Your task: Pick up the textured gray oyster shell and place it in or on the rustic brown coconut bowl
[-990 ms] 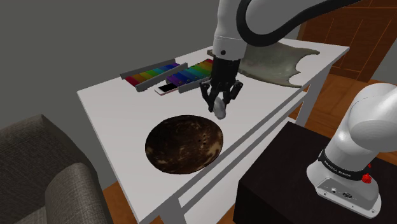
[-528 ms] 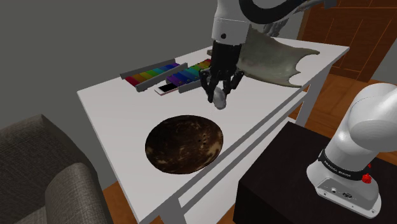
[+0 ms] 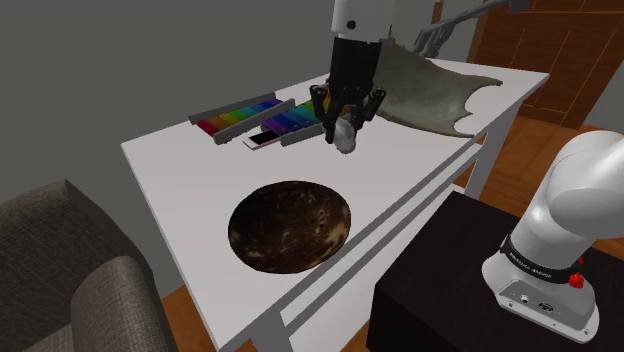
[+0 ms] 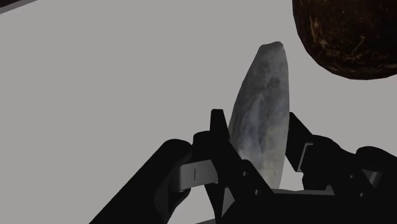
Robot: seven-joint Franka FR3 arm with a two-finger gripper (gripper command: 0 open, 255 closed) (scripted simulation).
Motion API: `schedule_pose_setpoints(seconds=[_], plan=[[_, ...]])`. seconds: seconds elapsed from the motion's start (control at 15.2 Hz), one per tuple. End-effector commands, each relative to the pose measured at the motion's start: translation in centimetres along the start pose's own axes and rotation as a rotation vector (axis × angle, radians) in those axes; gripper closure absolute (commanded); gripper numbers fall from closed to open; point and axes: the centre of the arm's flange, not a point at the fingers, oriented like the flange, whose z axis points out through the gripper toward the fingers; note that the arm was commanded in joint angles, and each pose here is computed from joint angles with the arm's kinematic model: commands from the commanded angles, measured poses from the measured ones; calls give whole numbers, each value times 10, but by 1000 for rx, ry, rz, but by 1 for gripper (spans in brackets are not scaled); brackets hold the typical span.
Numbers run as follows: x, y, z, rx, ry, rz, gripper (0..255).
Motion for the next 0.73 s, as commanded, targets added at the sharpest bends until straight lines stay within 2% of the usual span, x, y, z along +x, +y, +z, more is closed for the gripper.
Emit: schedule_pose_setpoints(seconds=[0.0, 0.33, 0.66], plan=[[0, -2, -11, 0, 0, 0, 255], [-1, -7, -35, 0, 0, 0, 255], [-42, -57, -22, 0, 0, 0, 255]])
